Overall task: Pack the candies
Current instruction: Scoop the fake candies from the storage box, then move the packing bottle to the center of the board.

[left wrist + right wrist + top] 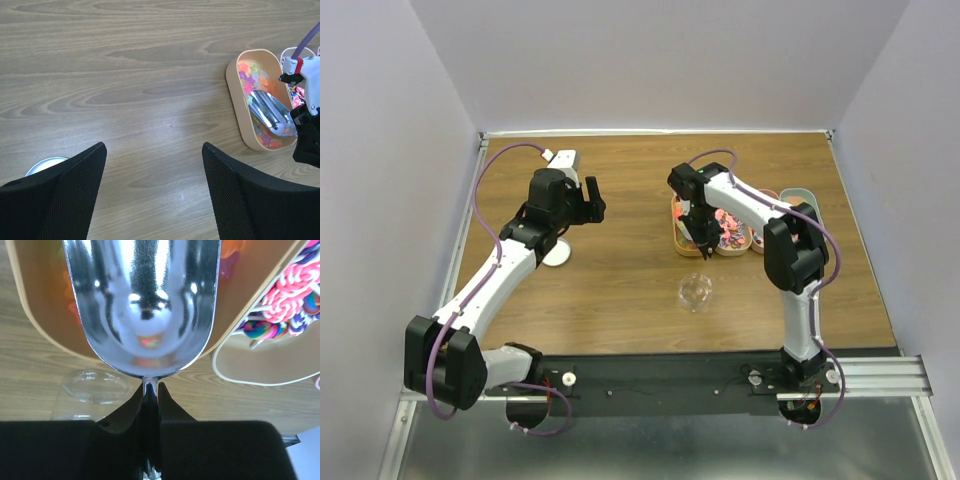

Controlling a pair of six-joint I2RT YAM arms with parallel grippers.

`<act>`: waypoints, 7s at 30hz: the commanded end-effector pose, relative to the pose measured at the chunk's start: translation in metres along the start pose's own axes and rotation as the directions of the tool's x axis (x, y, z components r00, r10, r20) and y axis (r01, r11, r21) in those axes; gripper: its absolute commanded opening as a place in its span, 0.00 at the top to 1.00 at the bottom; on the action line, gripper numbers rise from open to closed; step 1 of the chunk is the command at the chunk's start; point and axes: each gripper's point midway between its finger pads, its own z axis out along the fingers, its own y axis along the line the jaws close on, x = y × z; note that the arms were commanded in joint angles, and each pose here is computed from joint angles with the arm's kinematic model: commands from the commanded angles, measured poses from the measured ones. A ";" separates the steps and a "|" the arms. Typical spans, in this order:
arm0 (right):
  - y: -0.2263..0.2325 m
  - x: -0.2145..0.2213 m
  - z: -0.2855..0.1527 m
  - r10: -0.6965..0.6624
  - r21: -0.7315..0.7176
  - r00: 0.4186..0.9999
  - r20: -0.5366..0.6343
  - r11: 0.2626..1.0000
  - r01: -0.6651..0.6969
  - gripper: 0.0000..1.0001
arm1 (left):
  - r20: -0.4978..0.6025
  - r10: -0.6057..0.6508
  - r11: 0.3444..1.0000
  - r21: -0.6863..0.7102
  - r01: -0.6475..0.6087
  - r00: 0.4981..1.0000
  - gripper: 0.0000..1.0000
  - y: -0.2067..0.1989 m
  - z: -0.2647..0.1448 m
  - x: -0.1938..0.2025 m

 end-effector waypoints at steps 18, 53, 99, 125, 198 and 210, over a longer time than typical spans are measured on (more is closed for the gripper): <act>-0.015 -0.034 0.023 0.006 0.066 1.000 0.028 0.998 -0.007 0.99 | -0.006 0.017 0.999 0.029 -0.017 1.000 0.16 -0.005 0.004 0.001; -0.028 -0.037 -0.025 0.027 0.011 0.828 0.560 0.999 -0.041 0.99 | 0.044 -0.041 0.992 0.125 0.035 0.998 0.21 -0.042 0.013 -0.015; 0.026 0.151 -0.078 0.113 -0.297 0.960 0.257 0.954 -0.032 0.99 | 0.007 0.137 0.964 0.231 -0.135 0.991 0.22 -0.080 -0.002 0.018; 0.013 0.178 -0.073 0.122 -0.187 0.951 0.283 0.980 -0.070 0.99 | -0.229 0.297 0.876 0.452 -0.168 0.927 0.35 -0.185 -0.003 0.141; 0.066 0.121 -0.071 -0.134 -0.263 0.968 0.211 0.946 0.188 0.99 | -0.285 0.298 0.945 -0.046 -0.324 0.911 0.37 -0.091 0.034 0.101; 0.084 0.113 -0.067 -0.194 -0.254 0.969 0.151 0.940 0.228 0.99 | -0.033 0.066 0.995 -0.069 -0.068 0.997 0.29 -0.039 -0.009 0.008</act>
